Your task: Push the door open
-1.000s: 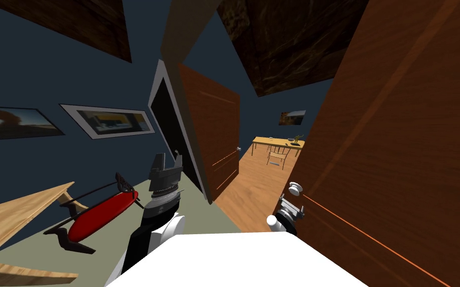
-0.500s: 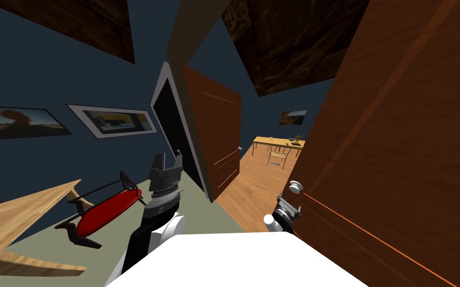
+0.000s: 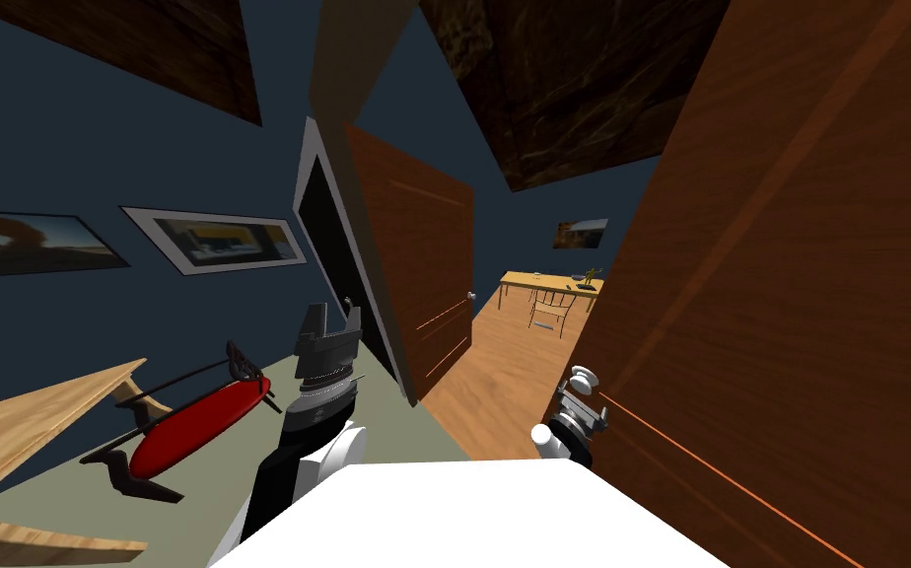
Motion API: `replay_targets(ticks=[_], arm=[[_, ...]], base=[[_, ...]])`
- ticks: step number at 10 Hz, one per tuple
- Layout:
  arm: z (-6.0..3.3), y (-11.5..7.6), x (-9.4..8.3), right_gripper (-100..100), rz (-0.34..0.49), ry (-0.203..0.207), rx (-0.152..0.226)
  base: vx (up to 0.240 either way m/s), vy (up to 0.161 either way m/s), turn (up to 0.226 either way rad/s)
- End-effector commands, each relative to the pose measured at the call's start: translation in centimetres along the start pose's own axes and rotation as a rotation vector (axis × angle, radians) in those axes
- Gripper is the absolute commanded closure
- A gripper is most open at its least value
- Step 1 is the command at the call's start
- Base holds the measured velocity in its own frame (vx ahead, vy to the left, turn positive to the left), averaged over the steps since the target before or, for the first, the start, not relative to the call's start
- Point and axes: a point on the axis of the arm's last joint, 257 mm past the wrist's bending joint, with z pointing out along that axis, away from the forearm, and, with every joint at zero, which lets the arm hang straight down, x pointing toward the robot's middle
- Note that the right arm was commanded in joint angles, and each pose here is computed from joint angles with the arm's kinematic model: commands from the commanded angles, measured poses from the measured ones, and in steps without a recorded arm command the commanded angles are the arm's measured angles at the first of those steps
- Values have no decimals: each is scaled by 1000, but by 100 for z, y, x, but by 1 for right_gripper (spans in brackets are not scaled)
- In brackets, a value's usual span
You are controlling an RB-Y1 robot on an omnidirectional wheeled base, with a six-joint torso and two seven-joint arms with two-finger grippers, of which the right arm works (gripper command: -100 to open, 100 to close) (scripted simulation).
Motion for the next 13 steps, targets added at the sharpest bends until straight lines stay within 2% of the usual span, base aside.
replay_targets(ticks=[1, 2, 3, 4, 5, 10, 11, 13], arm=[[23, 19, -8, -100, 2, -1, -2], [-7, 6, -37, -100, 8, -11, -3], [-83, -35, -95, -100, 20, -30, -3], [-44, -7, -55, -100, 14, -19, -4], [-44, -7, -55, 100, 14, -19, -4], [-44, -7, -55, 100, 14, -19, -4], [-3, 105, -77, 100, 7, -23, -23], [46, 208, -66, 100, 4, -18, -44]], base=[[142, -198, 3], [153, -207, 19], [133, -185, 16], [56, -81, 14], [-4, 9, 5], [-11, 17, -2], [98, -25, -15], [133, -103, -29]])
